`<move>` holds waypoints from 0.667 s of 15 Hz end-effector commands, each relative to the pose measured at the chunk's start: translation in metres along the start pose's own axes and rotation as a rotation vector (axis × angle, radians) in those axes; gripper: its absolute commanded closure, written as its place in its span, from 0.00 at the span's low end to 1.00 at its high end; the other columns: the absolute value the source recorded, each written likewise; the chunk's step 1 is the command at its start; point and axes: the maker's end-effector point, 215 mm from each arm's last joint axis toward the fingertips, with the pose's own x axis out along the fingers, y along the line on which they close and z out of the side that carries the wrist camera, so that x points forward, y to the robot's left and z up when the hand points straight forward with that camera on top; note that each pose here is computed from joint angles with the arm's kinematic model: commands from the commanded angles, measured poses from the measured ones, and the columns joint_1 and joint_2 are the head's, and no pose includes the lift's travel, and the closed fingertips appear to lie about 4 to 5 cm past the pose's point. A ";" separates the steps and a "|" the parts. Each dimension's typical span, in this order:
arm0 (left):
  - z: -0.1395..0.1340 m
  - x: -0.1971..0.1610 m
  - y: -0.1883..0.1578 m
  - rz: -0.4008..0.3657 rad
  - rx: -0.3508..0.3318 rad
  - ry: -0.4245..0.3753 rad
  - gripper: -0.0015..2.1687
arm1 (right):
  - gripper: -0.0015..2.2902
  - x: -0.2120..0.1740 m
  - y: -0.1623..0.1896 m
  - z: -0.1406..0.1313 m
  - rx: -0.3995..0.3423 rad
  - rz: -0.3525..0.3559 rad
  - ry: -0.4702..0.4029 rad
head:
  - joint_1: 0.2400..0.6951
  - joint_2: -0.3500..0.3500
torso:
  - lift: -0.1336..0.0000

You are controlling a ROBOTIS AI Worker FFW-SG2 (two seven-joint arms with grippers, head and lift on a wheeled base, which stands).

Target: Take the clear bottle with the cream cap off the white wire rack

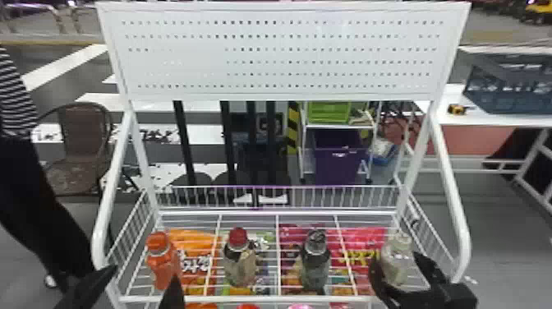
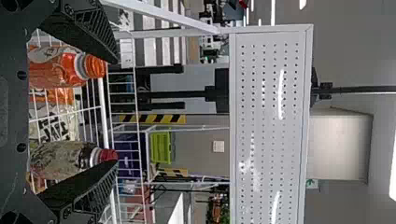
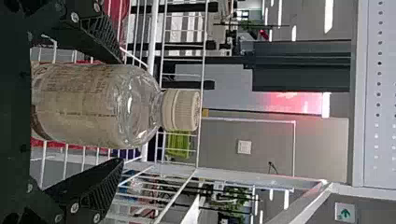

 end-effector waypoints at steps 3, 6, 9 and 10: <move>0.000 0.000 -0.003 -0.004 -0.005 0.000 0.06 | 0.54 -0.007 0.002 -0.006 0.007 0.003 0.032 | 0.57 0.50 | 1.00; 0.000 0.000 -0.008 -0.008 0.002 -0.001 0.06 | 0.58 -0.027 0.000 0.004 0.043 -0.008 0.027 | 0.57 0.50 | 1.00; -0.003 -0.002 -0.010 -0.012 0.011 0.006 0.06 | 0.58 -0.050 -0.005 0.018 0.078 -0.016 0.065 | 0.57 0.50 | 1.00; -0.003 -0.003 -0.010 -0.012 0.010 0.008 0.06 | 0.58 -0.061 -0.006 0.021 0.088 -0.019 0.079 | 0.57 0.50 | 1.00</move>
